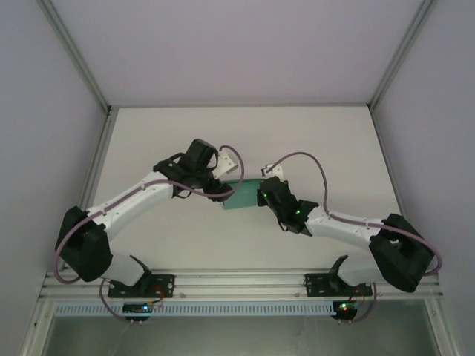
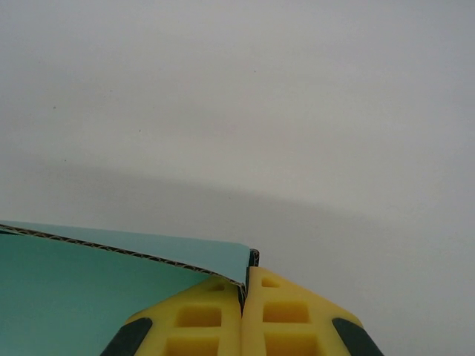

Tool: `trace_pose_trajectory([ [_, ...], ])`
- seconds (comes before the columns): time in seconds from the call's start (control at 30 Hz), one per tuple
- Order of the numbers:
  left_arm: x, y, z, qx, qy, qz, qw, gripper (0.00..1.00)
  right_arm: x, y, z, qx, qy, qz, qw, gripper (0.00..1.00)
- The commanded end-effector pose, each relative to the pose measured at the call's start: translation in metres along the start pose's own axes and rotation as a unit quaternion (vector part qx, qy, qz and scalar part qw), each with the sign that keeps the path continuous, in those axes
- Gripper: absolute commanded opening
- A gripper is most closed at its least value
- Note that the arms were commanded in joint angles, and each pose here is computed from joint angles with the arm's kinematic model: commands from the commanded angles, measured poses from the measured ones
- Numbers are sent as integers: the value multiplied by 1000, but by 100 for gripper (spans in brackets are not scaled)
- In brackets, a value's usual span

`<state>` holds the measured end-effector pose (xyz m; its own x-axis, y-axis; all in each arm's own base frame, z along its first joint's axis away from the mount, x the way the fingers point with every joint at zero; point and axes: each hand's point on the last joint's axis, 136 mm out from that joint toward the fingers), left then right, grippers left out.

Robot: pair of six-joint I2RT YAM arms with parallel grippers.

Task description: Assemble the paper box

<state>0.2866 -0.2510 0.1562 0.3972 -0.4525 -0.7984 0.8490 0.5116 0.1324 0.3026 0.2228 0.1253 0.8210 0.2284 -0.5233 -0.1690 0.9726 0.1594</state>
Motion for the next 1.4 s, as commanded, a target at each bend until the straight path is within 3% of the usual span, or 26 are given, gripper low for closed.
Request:
trace_pose_trajectory([
  [0.0, 1, 11, -7, -36, 7, 6, 999, 59, -3, -23, -85, -57, 152, -27, 986, 0],
  [0.03, 1, 11, -6, -42, 8, -5, 999, 53, -3, -23, -85, -59, 155, -25, 986, 0],
  [0.23, 6, 11, -2, -41, 7, -27, 999, 45, -2, -19, -84, -64, 157, -20, 985, 0],
  [0.4, 7, 12, 3, -49, 4, -29, 998, 16, -1, -19, -82, -69, 162, -27, 984, 0],
  [0.5, 3, 15, 7, -65, 1, -19, 998, 5, -2, -19, -80, -71, 160, -30, 984, 0],
  [0.67, 3, 16, 15, -164, 0, -8, 986, 0, -4, -23, -77, -44, 156, -54, 985, 0],
  [0.8, 11, 6, 2, -274, 27, 10, 961, 0, -7, -30, -74, -9, 147, -81, 986, 0],
  [0.97, 16, 0, -16, -367, 2, 48, 929, 0, -14, -32, -72, -1, 148, -93, 985, 0],
  [1.13, 16, -3, -25, -406, -22, 59, 912, 0, -15, -33, -72, 5, 145, -99, 984, 0],
  [1.2, 17, -7, -23, -402, -29, 47, 914, 0, -16, -32, -70, 4, 140, -102, 985, 0],
  [1.37, 26, -10, -43, -401, 10, 67, 913, 0, -16, -33, -75, 1, 147, -104, 984, 0],
])
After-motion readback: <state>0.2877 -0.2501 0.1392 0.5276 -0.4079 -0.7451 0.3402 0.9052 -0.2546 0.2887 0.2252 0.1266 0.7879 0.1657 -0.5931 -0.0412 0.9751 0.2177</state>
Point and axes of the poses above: each hand's point on the last joint's axis, 136 mm out from that joint toward the fingers, its own x axis out along the fingers, its own y axis along the line the jaws close on, z = x × y, and after that the axes turned 8 degrees about x, right-handed
